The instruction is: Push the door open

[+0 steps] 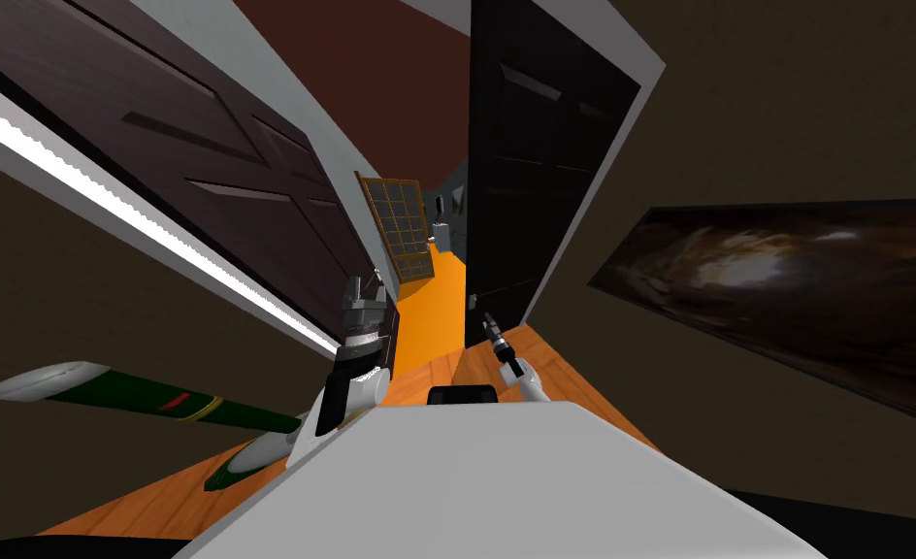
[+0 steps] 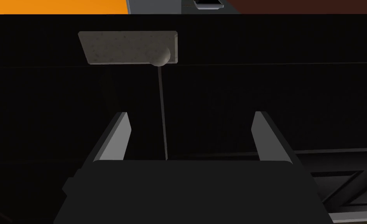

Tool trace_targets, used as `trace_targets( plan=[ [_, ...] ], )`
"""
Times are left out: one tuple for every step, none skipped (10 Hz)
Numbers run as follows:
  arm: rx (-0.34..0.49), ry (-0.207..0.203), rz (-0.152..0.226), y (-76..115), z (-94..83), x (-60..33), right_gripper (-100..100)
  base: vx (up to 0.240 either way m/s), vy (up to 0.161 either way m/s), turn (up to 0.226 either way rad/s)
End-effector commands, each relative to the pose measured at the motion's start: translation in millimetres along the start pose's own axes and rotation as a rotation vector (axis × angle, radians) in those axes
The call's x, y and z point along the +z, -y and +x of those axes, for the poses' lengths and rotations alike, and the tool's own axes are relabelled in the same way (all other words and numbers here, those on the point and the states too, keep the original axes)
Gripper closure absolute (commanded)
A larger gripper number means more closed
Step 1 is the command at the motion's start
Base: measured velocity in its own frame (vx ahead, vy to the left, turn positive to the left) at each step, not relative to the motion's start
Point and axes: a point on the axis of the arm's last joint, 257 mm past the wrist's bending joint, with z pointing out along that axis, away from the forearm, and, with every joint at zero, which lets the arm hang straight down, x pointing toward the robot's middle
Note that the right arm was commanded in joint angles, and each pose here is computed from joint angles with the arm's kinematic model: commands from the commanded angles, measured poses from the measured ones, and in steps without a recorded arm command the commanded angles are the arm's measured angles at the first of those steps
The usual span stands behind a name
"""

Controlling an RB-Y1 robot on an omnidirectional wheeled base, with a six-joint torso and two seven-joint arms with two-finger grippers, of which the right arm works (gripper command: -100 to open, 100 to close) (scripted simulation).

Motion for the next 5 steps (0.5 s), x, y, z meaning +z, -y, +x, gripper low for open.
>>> trace_targets(
  plan=[
    [0.009, -0.01, 0.02, 8.8, 5.7, -1.1, -100, 0.089, -0.074, 0.03],
    [0.016, -0.017, 0.034, 15.1, 10.3, -1.7, -100, 0.126, -0.092, 0.046],
    [0.018, -0.02, 0.039, 17.2, 12.1, -1.9, -100, 0.108, -0.08, 0.039],
    [0.024, -0.025, 0.05, 21.5, 15.7, -2.4, -100, 0.093, -0.064, 0.031],
    [0.026, -0.028, 0.055, 23.6, 17.6, -2.7, -100, 0.063, -0.05, 0.023]
  ],
)
